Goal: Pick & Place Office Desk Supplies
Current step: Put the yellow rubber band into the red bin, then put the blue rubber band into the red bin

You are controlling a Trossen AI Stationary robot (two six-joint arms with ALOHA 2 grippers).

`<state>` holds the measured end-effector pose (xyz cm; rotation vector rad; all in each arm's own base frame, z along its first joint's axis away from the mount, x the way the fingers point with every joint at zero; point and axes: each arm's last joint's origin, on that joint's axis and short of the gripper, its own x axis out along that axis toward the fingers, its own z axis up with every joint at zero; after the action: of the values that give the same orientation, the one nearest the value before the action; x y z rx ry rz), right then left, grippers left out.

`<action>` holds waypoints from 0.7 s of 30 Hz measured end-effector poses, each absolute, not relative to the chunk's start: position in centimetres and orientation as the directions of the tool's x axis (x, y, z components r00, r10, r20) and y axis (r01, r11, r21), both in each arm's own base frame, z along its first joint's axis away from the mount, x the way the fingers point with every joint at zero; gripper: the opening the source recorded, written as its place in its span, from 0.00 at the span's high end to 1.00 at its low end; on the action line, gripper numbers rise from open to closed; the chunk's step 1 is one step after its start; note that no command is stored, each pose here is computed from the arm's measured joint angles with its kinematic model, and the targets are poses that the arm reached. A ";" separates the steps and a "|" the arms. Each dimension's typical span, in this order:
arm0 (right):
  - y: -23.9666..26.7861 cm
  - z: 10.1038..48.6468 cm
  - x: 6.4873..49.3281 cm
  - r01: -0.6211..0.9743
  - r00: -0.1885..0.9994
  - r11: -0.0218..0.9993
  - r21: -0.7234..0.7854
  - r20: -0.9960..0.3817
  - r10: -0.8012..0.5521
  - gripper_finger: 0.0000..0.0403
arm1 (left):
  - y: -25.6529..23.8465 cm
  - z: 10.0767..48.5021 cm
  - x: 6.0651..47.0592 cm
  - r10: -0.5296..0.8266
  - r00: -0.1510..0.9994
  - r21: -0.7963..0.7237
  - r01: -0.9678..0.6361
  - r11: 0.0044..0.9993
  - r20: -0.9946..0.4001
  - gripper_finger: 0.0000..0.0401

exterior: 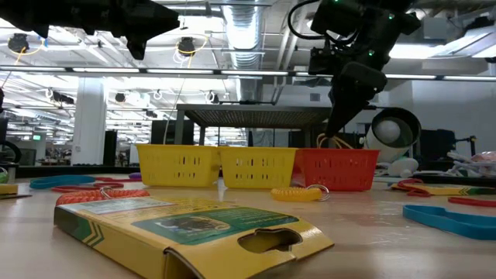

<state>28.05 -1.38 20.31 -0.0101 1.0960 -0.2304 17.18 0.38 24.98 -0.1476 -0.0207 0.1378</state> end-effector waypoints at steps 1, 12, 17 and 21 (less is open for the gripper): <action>-1.4 20.3 28.1 0.178 0.436 0.976 -0.123 -0.880 -0.190 0.97 | 0.4 25.0 17.2 0.138 0.990 -0.148 -0.135 0.980 0.011 0.83; -1.4 20.4 28.1 0.188 0.444 0.975 -0.117 -0.875 -0.191 0.64 | 0.4 25.0 17.2 0.138 0.990 -0.141 -0.136 0.981 0.010 0.83; -1.4 20.4 28.2 0.188 0.449 0.975 -0.117 -0.873 -0.191 0.55 | 0.4 25.0 17.2 0.138 0.990 -0.141 -0.135 0.981 0.010 0.83; -1.4 20.6 28.3 0.185 0.457 0.976 -0.118 -0.869 -0.192 0.52 | 0.4 25.0 17.2 0.138 0.990 -0.141 -0.135 0.981 0.010 0.83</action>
<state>28.31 -1.40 20.60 -0.0070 1.0716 -0.2326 17.18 0.38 24.97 -0.1403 -0.0200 0.1377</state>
